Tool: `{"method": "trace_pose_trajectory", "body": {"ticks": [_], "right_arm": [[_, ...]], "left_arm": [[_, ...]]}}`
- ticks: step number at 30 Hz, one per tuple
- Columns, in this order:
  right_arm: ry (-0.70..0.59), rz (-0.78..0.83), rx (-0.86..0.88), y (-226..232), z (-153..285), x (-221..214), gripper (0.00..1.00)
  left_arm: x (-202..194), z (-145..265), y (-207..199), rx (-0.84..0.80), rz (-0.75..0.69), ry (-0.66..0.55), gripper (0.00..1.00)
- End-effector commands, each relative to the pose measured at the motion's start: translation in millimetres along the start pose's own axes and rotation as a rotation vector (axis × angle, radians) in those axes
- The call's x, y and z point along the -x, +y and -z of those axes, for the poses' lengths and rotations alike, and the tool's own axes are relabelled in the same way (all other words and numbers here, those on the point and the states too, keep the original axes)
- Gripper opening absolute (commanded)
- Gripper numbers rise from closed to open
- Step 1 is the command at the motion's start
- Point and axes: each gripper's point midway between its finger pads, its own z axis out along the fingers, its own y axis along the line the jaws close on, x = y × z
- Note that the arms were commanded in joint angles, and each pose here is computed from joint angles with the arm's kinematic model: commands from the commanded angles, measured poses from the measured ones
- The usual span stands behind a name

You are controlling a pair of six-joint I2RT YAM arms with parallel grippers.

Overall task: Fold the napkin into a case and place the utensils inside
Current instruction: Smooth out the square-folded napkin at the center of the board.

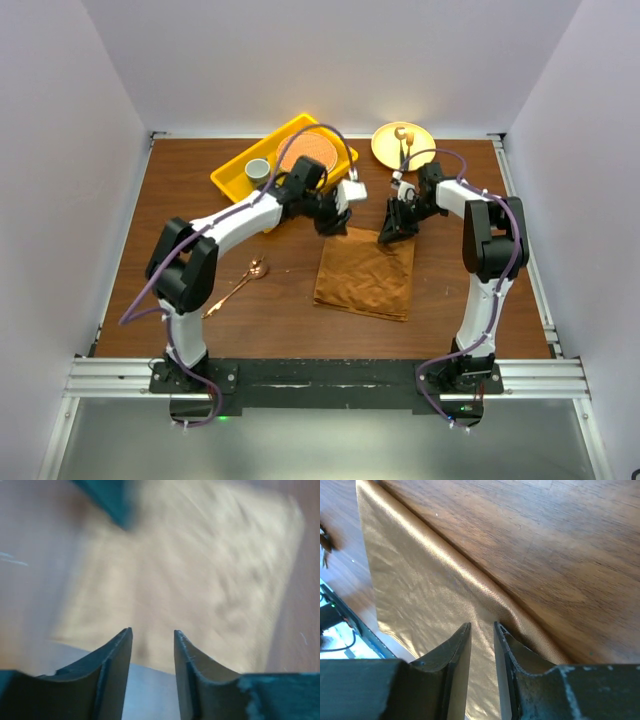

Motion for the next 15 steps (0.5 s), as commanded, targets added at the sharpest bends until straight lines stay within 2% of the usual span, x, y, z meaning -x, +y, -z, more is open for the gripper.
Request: {"method": "trace_pose_trajectory", "body": {"ticks": [1, 4, 6, 7, 9, 10, 12, 13, 14, 15], "right_arm": [[0.018, 0.068, -0.044, -9.3, -0.5, 1.1, 0.29], [-0.024, 0.101, 0.009, 13.0, 16.9, 15.0, 0.30], [-0.035, 0.129, 0.037, 25.9, 27.3, 19.4, 0.32], [-0.045, 0.149, 0.042, 35.4, 39.3, 22.3, 0.32], [-0.043, 0.180, 0.042, 41.4, 48.8, 19.7, 0.33], [-0.028, 0.174, 0.039, 41.9, 52.1, 12.4, 0.33], [-0.024, 0.189, 0.037, 46.5, 59.3, 3.0, 0.33], [0.005, 0.169, 0.038, 43.7, 56.4, -11.4, 0.33], [0.003, 0.171, 0.033, 44.1, 59.4, -16.6, 0.33], [0.012, 0.163, 0.029, 41.5, 57.3, -22.9, 0.33]], "left_arm": [[46.7, -13.2, 55.3, 0.152, 0.095, -0.108, 0.34], [27.6, -29.7, 68.1, 0.183, 0.123, -0.057, 0.27], [20.6, -30.8, 60.7, 0.144, 0.092, -0.040, 0.28], [12.7, -31.3, 47.1, 0.087, 0.081, -0.036, 0.31], [21.6, -17.2, 27.2, 0.038, -0.031, -0.065, 0.36], [9.5, -17.3, 6.9, -0.023, -0.050, -0.053, 0.37], [14.4, -8.2, -23.1, -0.062, -0.187, -0.041, 0.39], [-2.6, -10.8, -39.5, -0.083, -0.209, 0.001, 0.39], [7.4, -9.5, -60.3, -0.100, -0.296, -0.010, 0.39], [6.5, -11.1, -70.9, -0.106, -0.319, -0.010, 0.40]]}}
